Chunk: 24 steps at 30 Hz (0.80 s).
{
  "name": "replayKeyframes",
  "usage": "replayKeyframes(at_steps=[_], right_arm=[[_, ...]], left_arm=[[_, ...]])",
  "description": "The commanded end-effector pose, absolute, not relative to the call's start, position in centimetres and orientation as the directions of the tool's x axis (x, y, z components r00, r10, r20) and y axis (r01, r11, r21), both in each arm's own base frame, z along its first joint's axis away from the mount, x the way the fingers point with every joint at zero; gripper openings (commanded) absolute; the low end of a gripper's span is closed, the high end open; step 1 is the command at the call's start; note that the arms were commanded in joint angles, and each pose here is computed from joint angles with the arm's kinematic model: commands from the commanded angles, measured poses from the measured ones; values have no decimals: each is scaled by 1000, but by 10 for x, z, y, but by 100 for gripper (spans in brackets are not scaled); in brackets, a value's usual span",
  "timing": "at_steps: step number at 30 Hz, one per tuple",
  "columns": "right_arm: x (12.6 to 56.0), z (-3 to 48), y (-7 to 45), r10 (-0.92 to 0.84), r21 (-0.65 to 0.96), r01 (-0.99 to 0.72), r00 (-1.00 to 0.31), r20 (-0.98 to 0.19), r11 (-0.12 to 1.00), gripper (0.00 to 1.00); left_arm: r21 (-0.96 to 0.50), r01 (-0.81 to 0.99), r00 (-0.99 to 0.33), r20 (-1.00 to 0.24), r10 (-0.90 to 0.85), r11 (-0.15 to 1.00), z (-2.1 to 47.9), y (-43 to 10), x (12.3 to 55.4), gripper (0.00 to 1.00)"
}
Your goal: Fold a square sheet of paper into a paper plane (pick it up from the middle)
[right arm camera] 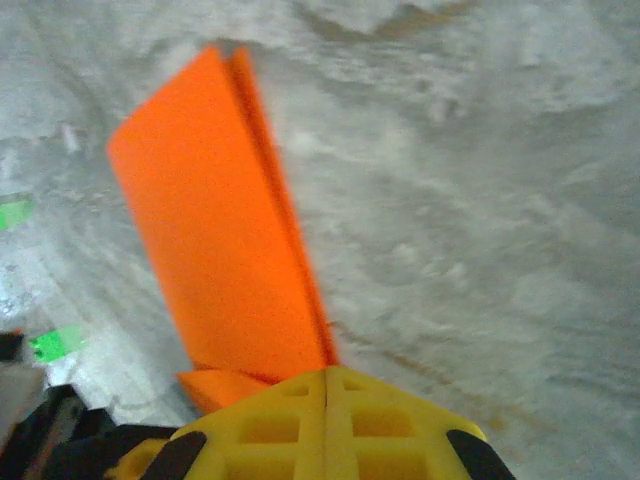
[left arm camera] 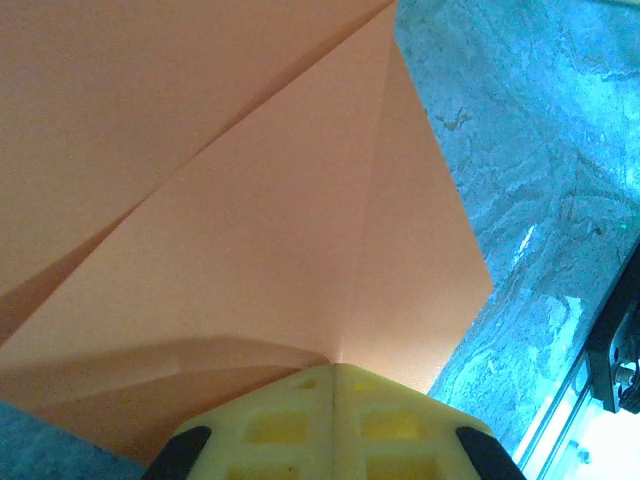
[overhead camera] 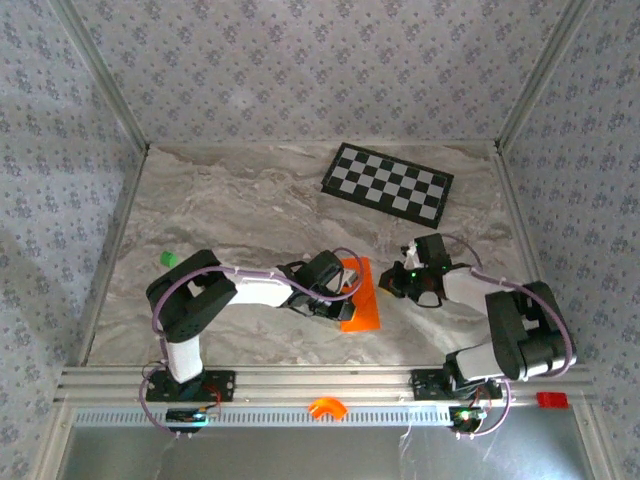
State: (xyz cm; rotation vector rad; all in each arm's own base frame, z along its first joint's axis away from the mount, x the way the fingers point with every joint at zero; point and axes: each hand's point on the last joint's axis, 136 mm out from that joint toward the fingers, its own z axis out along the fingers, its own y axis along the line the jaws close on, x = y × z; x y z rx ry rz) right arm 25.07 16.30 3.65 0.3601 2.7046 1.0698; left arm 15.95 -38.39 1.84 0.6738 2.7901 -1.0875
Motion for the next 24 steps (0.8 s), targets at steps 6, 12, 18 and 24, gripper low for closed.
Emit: replayKeyframes(at_steps=[6, 12, 18, 24], right_arm=[[236, 46, 209, 199, 731, 64, -975, -99, 679, 3], [224, 3, 187, 230, 643, 171, -973, -9, 747, 0], [219, -9, 173, 255, 640, 210, -967, 23, 739, 0], [217, -10, 172, 249, 634, 209, -968, 26, 745, 0]], left_arm=[[-491, 381, -916, -83, 393, 783, -25, -339, 142, 0], [-516, 373, -919, -95, 382, 771, -15, -344, 143, 0], [-585, 388, -916, -156, 371, 712, 24, -370, 152, 2], [-670, 397, -914, -223, 339, 628, 56, -405, 166, 5]])
